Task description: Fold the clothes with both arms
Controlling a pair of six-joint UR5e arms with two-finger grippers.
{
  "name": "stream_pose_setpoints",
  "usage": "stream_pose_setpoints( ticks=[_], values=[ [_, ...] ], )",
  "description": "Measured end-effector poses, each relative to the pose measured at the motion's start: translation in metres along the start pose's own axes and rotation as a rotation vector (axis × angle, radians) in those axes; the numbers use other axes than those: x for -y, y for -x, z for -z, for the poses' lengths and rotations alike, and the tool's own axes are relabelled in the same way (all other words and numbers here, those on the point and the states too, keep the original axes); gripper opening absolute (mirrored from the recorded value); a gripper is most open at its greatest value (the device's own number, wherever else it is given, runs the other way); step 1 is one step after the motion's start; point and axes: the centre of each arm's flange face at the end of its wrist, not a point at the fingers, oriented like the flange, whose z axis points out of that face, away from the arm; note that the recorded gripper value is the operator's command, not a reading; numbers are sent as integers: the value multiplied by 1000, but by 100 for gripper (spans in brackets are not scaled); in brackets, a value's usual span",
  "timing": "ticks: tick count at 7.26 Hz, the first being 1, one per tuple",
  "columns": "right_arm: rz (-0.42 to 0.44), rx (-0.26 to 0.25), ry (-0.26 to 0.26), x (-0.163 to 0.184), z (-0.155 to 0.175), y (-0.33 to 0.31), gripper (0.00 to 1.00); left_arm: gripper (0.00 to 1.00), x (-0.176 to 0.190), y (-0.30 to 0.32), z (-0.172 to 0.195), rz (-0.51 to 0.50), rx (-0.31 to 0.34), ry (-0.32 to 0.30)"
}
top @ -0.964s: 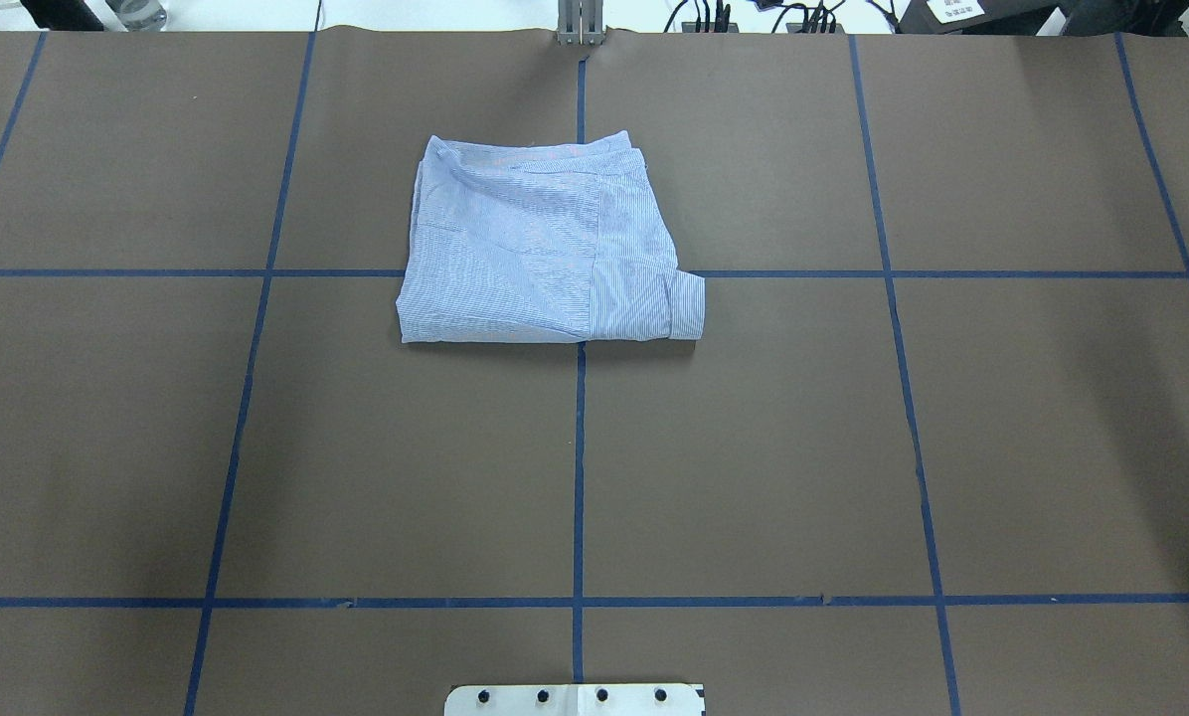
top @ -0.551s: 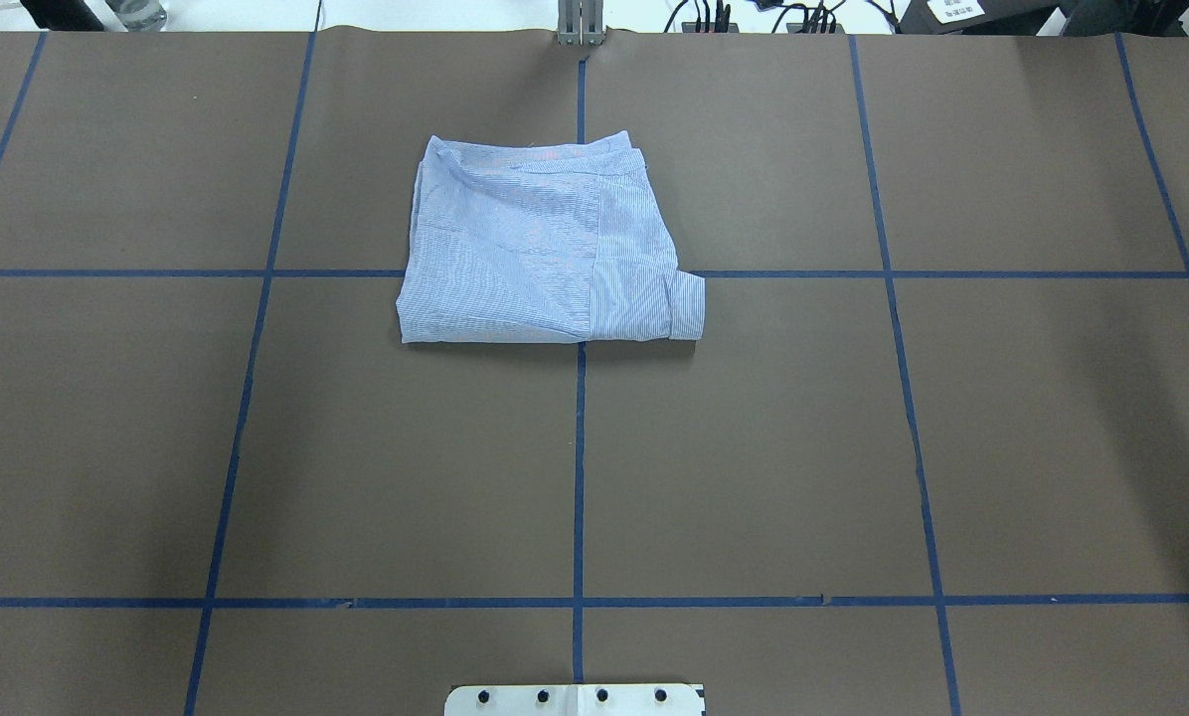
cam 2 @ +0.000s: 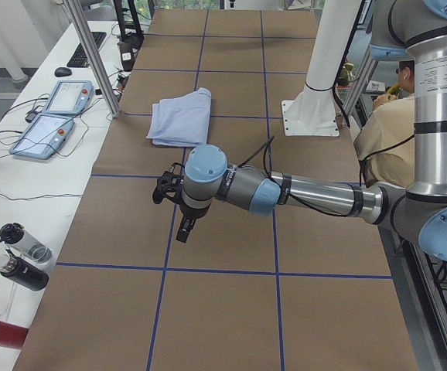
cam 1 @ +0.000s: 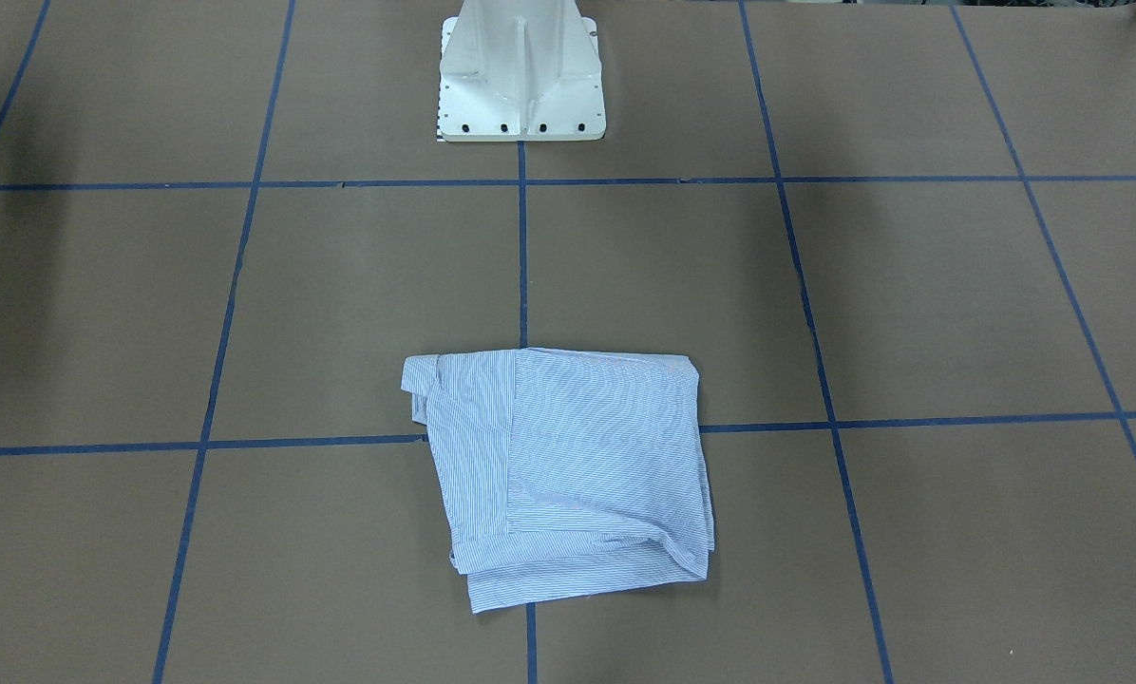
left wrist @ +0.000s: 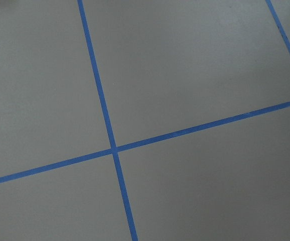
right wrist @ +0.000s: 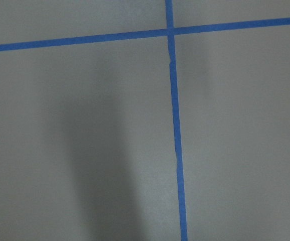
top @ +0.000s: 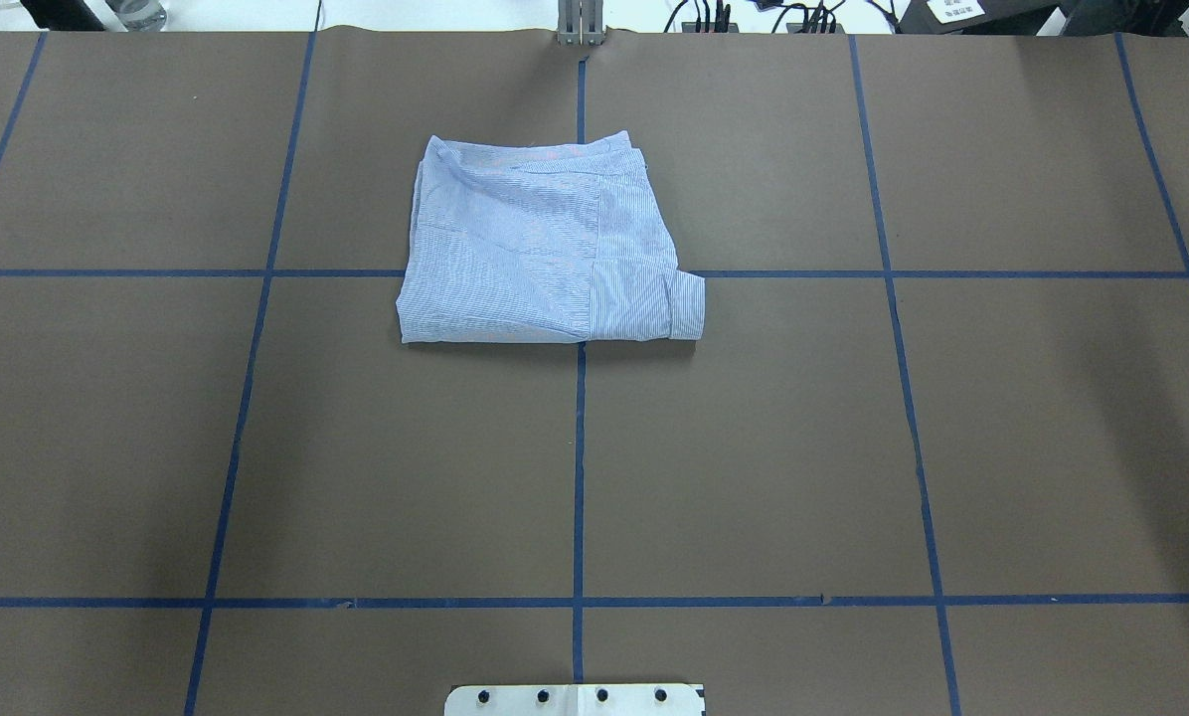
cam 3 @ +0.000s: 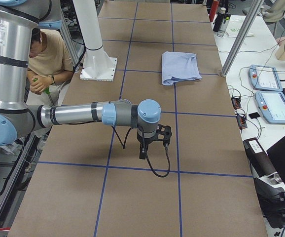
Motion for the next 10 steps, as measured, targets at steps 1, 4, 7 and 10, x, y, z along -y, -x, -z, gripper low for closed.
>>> stream_pose_setpoints(
  ticks=[1, 4, 7, 10],
  values=[
    [6, -9, -15, 5, 3, 3, 100, 99, -1, 1, -1, 2, 2, 2],
    [6, -55, -91, 14, -1, -6, 100, 99, 1, 0, 0, -5, 1, -3],
    [12, -67, -102, 18, -20, -25, 100, 99, 3, -4, 3, -12, -6, -11],
    [25, 17, -86, 17, -23, -19, 100, 99, 3, -5, 3, -13, -6, -11]
  ],
)
